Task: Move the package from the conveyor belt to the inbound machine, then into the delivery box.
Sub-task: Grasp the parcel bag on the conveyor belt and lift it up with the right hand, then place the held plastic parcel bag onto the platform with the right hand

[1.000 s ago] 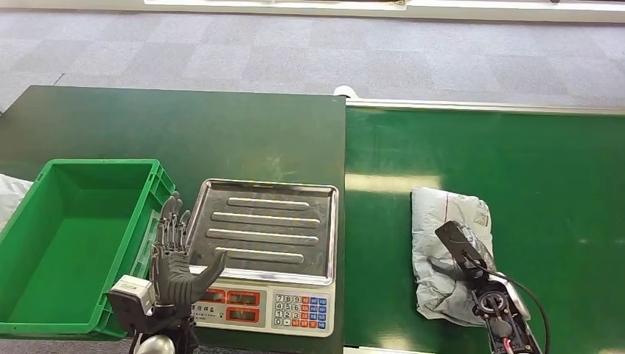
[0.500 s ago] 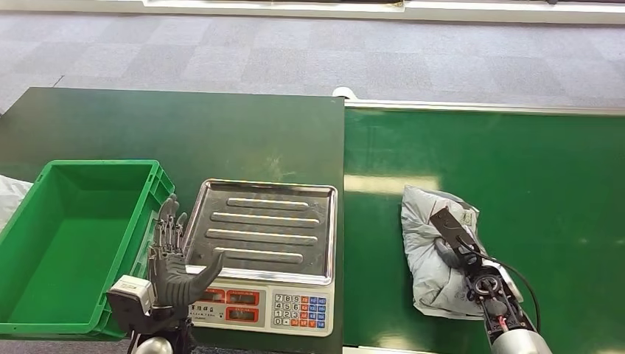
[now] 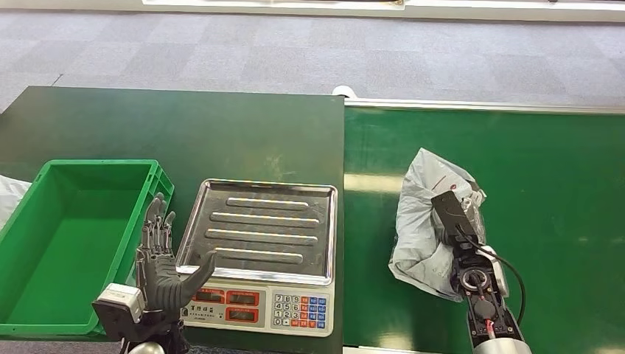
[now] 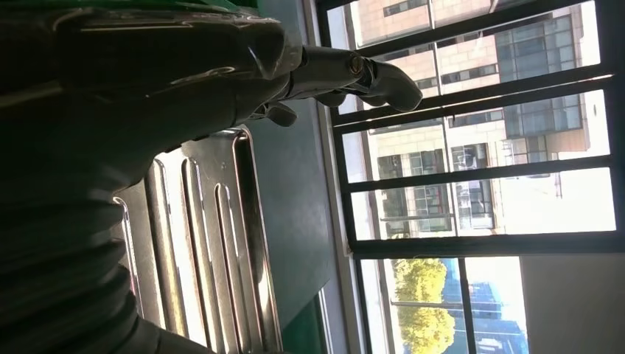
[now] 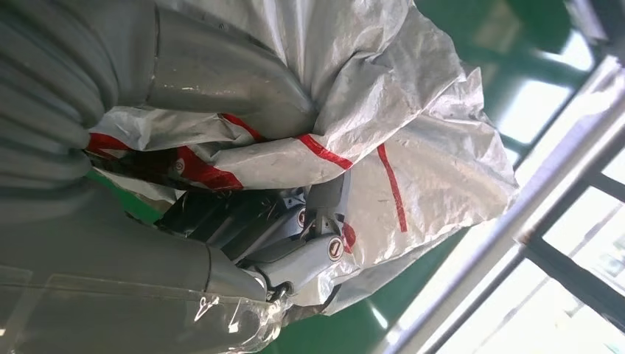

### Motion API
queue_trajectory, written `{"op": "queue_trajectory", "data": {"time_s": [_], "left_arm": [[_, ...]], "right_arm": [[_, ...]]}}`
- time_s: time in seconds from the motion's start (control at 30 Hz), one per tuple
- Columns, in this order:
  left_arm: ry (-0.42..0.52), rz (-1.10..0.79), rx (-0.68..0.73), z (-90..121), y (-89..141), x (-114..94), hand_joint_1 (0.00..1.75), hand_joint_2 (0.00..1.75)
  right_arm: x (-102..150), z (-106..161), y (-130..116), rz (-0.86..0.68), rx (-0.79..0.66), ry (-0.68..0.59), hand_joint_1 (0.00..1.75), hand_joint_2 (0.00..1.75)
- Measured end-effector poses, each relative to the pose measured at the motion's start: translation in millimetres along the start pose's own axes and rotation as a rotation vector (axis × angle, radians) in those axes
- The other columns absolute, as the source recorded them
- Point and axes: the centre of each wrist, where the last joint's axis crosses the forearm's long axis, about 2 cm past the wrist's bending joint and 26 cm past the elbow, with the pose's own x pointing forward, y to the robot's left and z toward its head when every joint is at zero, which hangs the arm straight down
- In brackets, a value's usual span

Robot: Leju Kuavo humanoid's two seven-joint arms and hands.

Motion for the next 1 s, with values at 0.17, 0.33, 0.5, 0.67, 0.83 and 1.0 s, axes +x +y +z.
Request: {"op": "queue_trajectory", "data": {"time_s": [0.17, 0.33, 0.5, 0.67, 0.83, 1.0], "left_arm": [[-0.034, 0.003, -0.001, -5, -2, 1, 0.00, 1.75], [-0.079, 0.025, -0.002, -18, -11, 0, 0.00, 1.75], [-0.111, 0.049, -0.010, -39, -19, -2, 0.00, 1.75], [-0.159, 0.064, -0.016, -69, -25, 0, 0.00, 1.75], [-0.176, 0.041, 0.035, -81, -17, 4, 0.00, 1.75], [-0.200, 0.013, 0.071, -86, -5, 7, 0.00, 1.75]], "right_arm": [[38, -4, -1, -0.025, -0.115, -0.171, 1.75, 1.75], [93, -14, 9, -0.037, -0.135, -0.306, 1.75, 1.75], [143, -23, 28, -0.070, 0.056, -0.431, 1.75, 1.75], [203, -30, 68, 0.026, 0.284, -0.548, 1.75, 1.75], [243, -30, 105, 0.106, 0.426, -0.608, 1.75, 1.75], [257, -26, 127, 0.154, 0.533, -0.647, 1.75, 1.75]]}}
